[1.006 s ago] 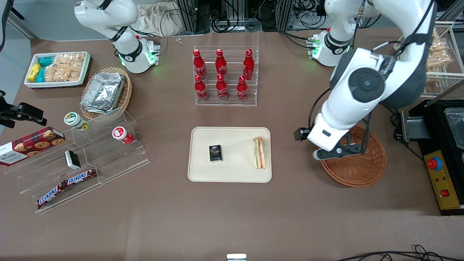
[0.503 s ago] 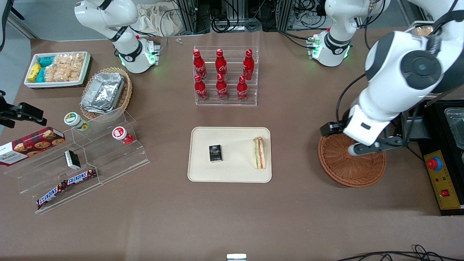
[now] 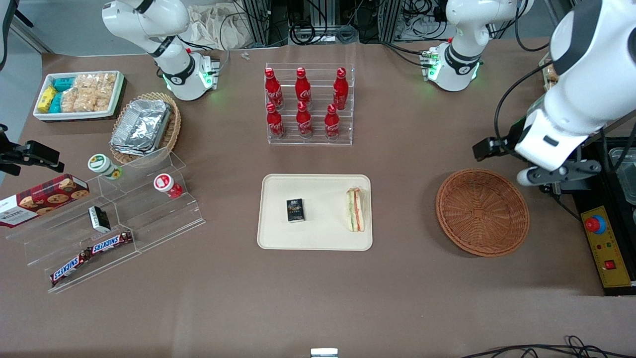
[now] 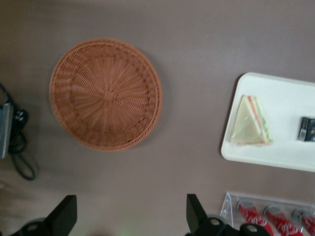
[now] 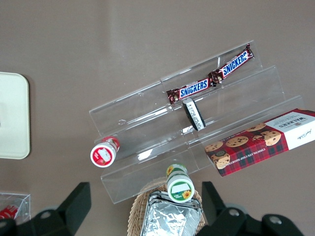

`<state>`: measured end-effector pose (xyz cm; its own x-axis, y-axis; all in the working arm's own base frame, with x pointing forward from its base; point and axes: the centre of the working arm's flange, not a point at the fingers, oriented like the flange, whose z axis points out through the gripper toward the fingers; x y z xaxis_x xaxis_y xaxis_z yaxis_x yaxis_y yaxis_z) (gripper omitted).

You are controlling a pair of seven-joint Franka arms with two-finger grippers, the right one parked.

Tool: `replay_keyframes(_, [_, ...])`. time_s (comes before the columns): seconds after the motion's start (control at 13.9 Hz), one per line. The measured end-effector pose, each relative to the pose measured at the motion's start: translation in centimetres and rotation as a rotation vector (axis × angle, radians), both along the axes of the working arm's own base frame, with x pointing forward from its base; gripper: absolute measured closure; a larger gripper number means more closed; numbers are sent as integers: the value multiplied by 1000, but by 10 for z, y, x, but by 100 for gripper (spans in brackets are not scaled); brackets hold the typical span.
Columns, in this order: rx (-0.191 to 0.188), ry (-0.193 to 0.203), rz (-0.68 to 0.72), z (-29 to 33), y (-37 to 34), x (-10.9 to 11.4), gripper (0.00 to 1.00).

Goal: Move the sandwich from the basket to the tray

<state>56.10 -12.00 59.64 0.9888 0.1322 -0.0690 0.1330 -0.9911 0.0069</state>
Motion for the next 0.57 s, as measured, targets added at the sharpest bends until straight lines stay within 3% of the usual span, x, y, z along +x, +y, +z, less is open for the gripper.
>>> replay_keyframes(0.36, [-9,31,-1,34,32,-28,0])
replay_keyframes(0.57, [-7,32,5,41,40,-34,0])
